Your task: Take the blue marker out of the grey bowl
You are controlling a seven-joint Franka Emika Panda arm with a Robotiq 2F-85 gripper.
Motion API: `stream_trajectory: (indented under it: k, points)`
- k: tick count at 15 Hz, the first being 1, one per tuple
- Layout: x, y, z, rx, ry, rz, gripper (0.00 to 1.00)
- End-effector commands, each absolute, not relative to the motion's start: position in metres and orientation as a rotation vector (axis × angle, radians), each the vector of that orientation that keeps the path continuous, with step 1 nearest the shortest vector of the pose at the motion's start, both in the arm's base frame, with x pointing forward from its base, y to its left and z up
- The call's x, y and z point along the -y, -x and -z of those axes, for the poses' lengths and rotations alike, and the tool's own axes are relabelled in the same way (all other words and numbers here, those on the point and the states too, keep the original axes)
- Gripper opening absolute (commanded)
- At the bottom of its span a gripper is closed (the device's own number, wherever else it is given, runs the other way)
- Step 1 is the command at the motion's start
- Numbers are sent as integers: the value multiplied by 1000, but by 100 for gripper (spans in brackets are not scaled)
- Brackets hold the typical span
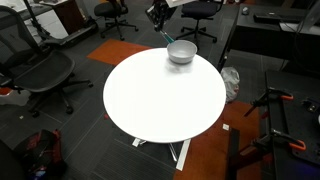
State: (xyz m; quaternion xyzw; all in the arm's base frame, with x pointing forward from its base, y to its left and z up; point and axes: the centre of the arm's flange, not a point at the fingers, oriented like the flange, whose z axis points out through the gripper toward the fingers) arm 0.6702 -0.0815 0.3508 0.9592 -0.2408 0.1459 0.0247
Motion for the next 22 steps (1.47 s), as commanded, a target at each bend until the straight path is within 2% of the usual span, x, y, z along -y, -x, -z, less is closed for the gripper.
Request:
stream_trajectory:
  k: [1,7,18,19,20,22]
  points:
    - [76,-713,-330,781,-2976,-423,5]
    - [73,-739,-278,795,-2980,-347,5]
    - [57,-750,-192,794,-2982,-143,5]
    - [57,-750,-190,799,-2977,-139,44]
    - [58,-751,-189,808,-2975,-137,44]
    - [59,-751,-193,812,-2969,-155,58]
